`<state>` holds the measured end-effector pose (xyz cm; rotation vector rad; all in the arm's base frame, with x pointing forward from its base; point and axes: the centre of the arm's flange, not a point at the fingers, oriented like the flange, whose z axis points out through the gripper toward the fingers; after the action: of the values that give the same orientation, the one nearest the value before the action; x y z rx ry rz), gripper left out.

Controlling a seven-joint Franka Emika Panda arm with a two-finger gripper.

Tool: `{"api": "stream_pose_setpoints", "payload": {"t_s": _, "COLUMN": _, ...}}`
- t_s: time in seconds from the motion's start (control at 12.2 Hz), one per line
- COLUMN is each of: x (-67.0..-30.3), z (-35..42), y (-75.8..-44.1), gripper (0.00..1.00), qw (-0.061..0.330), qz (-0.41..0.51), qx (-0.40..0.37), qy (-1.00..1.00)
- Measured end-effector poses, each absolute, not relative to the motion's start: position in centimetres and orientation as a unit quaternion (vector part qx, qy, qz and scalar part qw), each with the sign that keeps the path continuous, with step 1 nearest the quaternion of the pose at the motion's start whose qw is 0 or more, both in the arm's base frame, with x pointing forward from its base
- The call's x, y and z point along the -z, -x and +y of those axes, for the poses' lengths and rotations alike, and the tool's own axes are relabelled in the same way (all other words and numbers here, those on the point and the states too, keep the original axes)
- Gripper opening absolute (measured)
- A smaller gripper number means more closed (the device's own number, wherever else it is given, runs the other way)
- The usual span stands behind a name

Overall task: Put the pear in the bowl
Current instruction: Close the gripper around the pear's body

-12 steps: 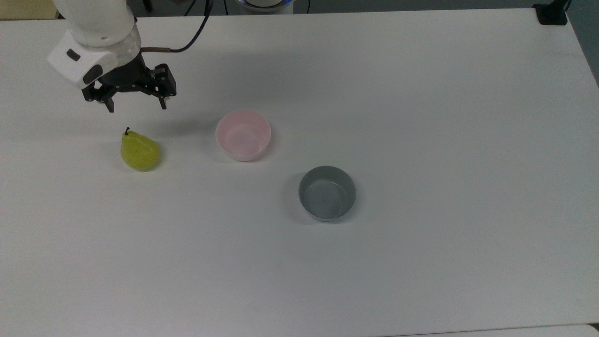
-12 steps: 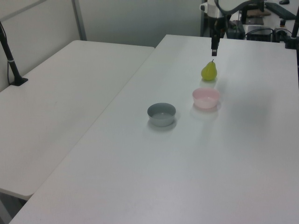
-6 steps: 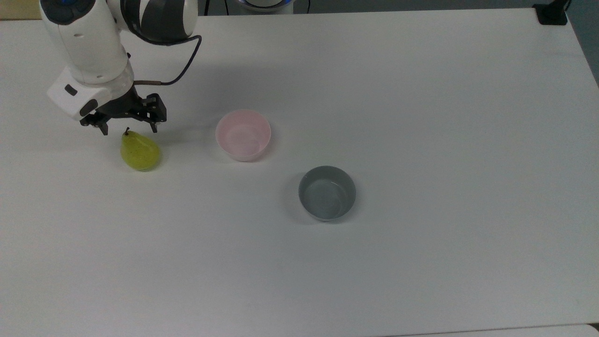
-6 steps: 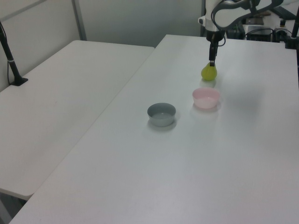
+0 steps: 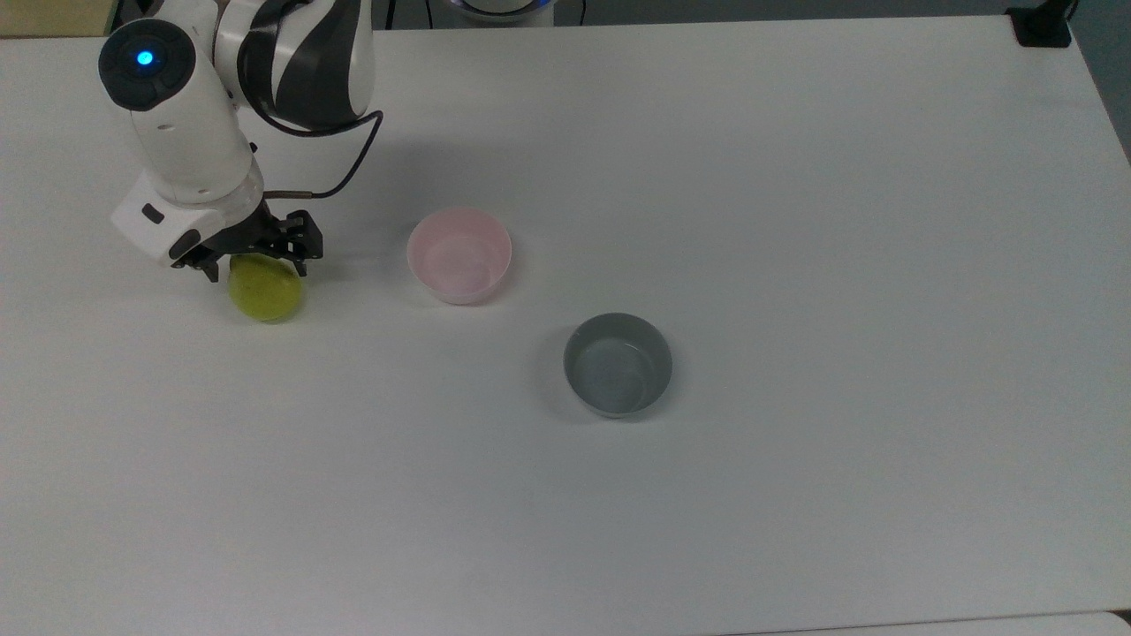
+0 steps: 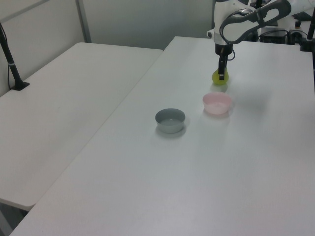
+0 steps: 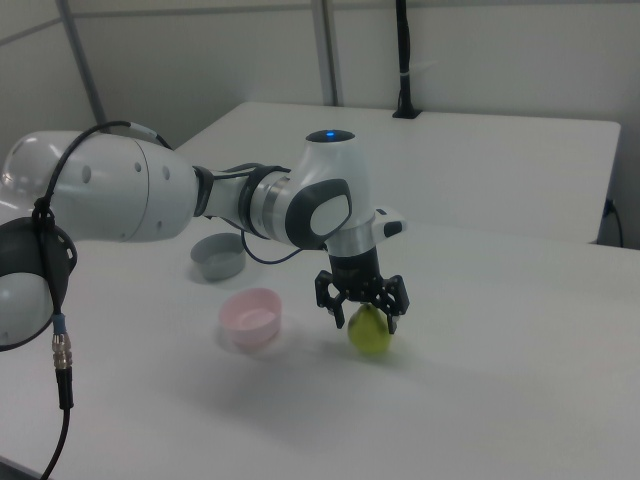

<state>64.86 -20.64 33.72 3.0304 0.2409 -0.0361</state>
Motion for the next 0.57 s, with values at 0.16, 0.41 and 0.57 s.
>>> {"api": "stream_pose_setpoints", "payload": {"t_s": 0.16, "x": -33.5, "z": -20.6, "y": -64.9, "gripper": 1.0, "qw": 0.051, "qz": 0.08, "qx": 0.01, "qy": -0.995}}
{"api": "stream_pose_setpoints", "payload": {"t_s": 0.41, "x": -33.2, "z": -20.6, "y": -65.2, "gripper": 1.0, "qw": 0.052, "qz": 0.081, "qx": 0.005, "qy": -0.995}}
{"api": "stream_pose_setpoints", "payload": {"t_s": 0.57, "x": -32.3, "z": -20.6, "y": -65.2, "gripper": 1.0, "qw": 0.052, "qz": 0.083, "qx": 0.01, "qy": -0.995}}
